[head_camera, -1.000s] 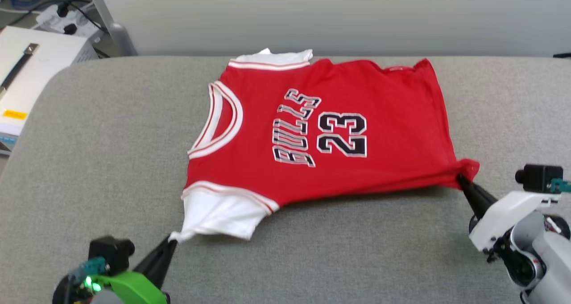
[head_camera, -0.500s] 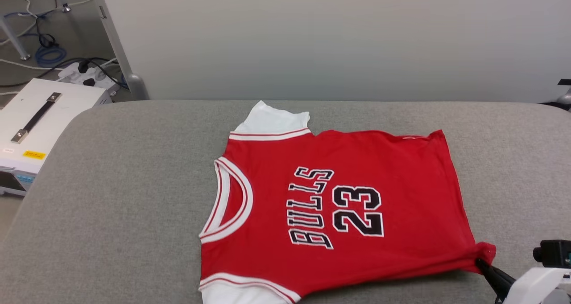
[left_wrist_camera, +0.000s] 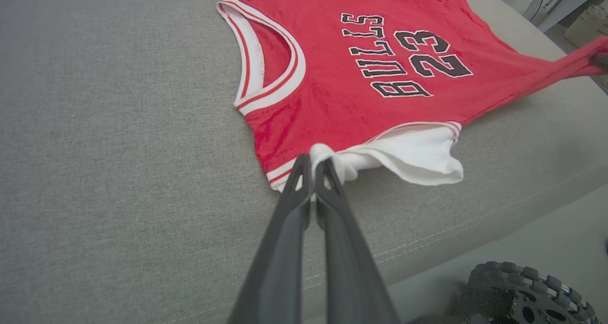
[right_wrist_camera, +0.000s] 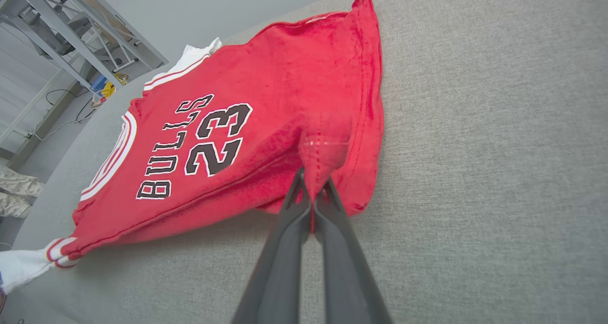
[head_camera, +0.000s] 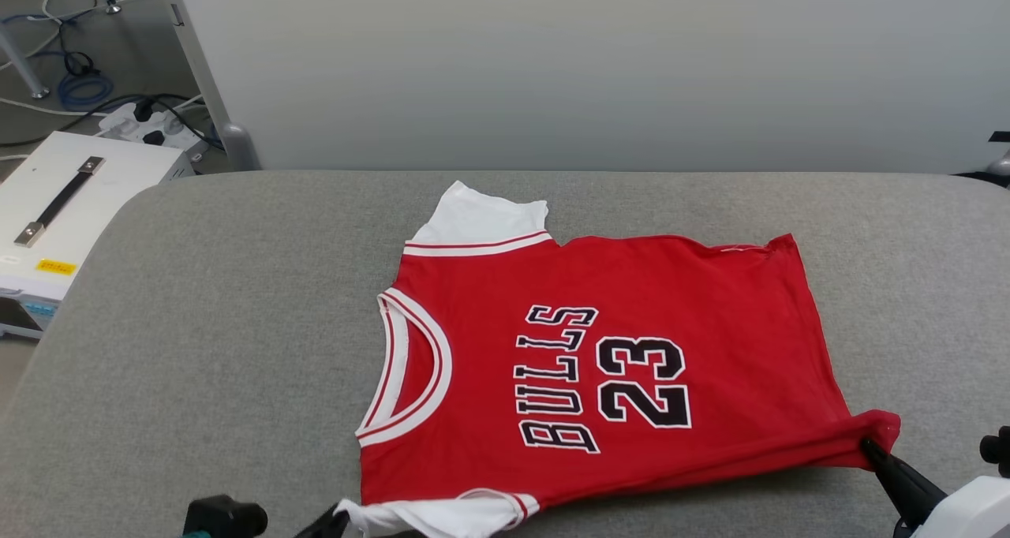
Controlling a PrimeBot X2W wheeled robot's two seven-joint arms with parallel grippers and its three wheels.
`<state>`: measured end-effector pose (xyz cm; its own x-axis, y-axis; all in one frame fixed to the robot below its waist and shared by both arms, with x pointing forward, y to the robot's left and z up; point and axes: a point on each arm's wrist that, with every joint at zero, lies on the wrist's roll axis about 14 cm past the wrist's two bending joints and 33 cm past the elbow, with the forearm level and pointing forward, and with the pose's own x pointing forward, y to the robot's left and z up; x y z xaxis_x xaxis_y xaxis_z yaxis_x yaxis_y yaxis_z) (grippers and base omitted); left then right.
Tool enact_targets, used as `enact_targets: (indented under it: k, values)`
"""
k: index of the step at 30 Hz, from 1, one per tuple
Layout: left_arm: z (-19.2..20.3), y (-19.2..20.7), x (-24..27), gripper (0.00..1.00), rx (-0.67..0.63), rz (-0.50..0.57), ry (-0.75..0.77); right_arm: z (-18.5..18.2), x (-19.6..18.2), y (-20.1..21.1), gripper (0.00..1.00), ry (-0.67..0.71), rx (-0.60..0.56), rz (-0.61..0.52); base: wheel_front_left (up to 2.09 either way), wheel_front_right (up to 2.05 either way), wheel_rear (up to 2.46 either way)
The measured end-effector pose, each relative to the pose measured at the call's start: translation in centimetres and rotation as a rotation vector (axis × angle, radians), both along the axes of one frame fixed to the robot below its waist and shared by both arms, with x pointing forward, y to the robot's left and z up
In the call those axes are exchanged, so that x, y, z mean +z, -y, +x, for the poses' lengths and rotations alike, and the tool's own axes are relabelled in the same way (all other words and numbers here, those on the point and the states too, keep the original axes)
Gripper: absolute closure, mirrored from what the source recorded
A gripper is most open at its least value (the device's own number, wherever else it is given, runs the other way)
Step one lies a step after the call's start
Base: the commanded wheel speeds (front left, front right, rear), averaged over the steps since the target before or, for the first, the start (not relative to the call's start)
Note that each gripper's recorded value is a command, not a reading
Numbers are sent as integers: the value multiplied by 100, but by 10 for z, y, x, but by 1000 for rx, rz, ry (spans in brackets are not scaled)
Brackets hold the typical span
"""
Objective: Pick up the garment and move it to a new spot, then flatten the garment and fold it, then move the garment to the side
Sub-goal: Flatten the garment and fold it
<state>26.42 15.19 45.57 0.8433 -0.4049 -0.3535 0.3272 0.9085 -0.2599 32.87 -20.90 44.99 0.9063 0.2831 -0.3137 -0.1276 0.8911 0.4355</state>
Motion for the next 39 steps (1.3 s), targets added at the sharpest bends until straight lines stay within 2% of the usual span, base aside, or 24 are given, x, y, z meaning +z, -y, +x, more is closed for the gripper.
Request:
enact_targets:
  k: [8, 13, 20, 25, 39]
  values:
    - [56, -2, 29, 100, 12, 3, 123, 13, 5, -1, 100, 6, -25, 8, 0, 0, 0]
    - [85, 2, 33, 100, -32, 27, 118, 17, -2, 1, 100, -28, -45, 0, 0, 0, 0]
    - [119, 0, 12, 100, -105, 106, 15, 43, -2, -5, 100, -43, -45, -16, 0, 0, 0]
    - [136, -1, -11, 100, -151, 153, -71, 50, -19, -2, 100, -104, -46, -61, 0, 0, 0]
    - [168, 2, -37, 100, -160, 171, -119, 59, -39, 6, 100, -169, -60, -124, 0, 0, 0]
